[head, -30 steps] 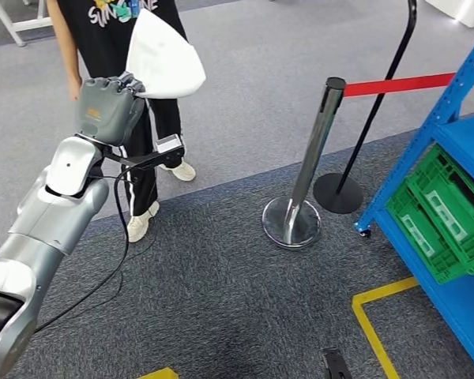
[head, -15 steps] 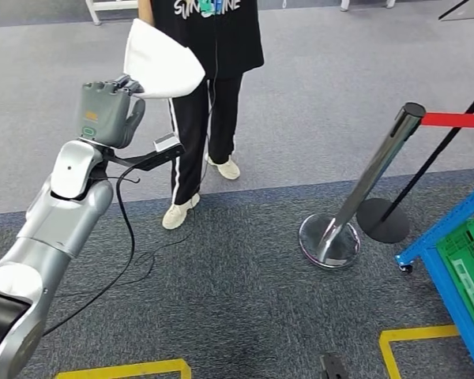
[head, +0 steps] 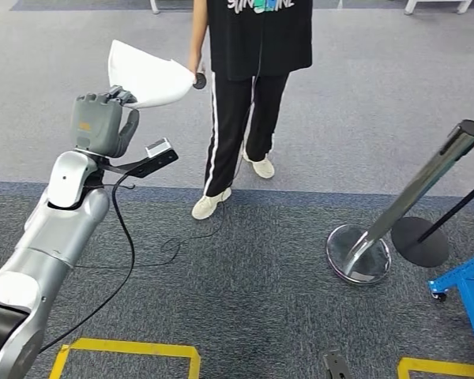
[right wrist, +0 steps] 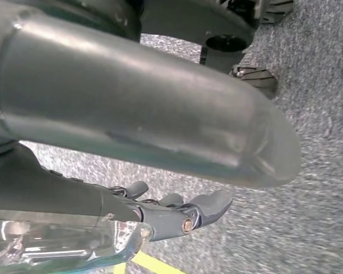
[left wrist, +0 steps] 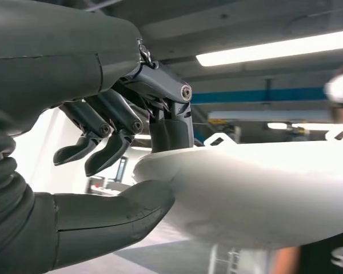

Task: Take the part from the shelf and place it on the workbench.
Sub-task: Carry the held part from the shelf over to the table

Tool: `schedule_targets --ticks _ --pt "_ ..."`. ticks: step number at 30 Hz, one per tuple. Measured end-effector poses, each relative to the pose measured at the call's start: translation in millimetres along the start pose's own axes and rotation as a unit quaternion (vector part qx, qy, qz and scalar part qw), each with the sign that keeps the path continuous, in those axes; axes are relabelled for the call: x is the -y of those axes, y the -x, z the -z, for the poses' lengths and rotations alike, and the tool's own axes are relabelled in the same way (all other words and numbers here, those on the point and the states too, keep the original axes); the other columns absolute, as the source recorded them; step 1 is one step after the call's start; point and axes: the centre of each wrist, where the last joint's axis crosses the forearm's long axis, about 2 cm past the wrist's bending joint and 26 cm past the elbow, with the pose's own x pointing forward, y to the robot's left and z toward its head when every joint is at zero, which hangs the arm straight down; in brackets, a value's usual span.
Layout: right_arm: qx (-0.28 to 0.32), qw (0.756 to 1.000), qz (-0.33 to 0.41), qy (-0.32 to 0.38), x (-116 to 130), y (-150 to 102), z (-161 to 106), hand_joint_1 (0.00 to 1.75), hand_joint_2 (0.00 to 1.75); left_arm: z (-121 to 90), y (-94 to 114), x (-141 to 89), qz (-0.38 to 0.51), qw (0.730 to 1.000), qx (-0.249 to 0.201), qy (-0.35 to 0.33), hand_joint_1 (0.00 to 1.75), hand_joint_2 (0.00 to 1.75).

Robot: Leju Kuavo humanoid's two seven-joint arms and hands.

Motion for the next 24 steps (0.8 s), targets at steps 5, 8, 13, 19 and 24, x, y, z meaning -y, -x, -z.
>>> schedule_targets --ticks 5,8,13,19,24 --pt "0.002 1.0 -0.002 0.0 -0.8 -2.4 0.1 0.0 0.0 -5.5 8.5 0.3 0.006 1.0 -0.007 0.001 1.75 1.75" --pt "0.002 1.0 -0.003 -0.002 -2.4 -2.3 -0.4 0.0 0.0 -7.0 11.8 -0.6 0.009 1.0 -0.008 -0.001 1.75 1.75" --pt "-0.001 1.0 -0.005 -0.004 -4.1 -0.9 -1.2 0.0 0.0 -13.3 11.8 3.1 0.011 1.0 -0.008 0.006 1.75 1.75" --pt "0.002 1.0 -0.006 -0.004 -4.3 -4.4 -0.7 0.0 0.0 -16.3 16.2 3.2 0.015 1.0 -0.01 0.007 1.75 1.75" --pt "0.003 1.0 -0.006 -0.008 -7.3 -5.0 -1.6 0.0 0.0 -16.6 18.6 2.3 0.018 1.0 -0.011 0.006 1.75 1.75"
